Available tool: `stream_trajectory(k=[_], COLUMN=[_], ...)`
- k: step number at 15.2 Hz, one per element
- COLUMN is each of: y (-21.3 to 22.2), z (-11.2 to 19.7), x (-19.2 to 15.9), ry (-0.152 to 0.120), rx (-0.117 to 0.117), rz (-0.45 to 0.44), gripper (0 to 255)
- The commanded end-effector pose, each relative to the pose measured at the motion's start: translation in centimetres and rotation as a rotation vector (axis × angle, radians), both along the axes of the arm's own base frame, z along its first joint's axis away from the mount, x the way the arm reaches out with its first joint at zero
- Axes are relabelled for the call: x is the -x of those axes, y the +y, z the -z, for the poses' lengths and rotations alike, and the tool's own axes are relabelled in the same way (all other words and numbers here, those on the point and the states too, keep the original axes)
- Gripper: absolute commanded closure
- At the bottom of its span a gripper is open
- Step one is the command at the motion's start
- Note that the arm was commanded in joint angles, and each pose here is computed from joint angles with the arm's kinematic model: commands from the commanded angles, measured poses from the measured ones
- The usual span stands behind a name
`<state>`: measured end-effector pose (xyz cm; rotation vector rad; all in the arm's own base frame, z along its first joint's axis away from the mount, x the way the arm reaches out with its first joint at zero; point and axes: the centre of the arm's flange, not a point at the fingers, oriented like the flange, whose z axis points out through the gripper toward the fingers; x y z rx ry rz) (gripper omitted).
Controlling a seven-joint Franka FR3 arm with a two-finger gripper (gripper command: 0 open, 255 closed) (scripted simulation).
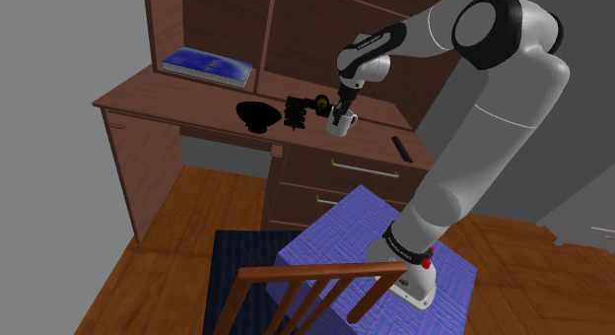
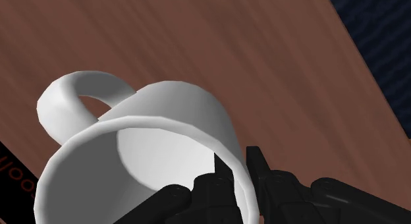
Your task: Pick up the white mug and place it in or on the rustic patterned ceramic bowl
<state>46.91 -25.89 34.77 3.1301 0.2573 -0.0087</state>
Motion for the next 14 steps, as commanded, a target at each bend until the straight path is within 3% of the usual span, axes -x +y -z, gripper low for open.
stream_trajectory(k=[1,14], y=[0.0,0.0], z=[0.0,-5.8], x=[0.0,0.0], ry=[0.0,0.0], rx=[0.0,0.0], rz=[0.0,0.0], gripper=[255,255])
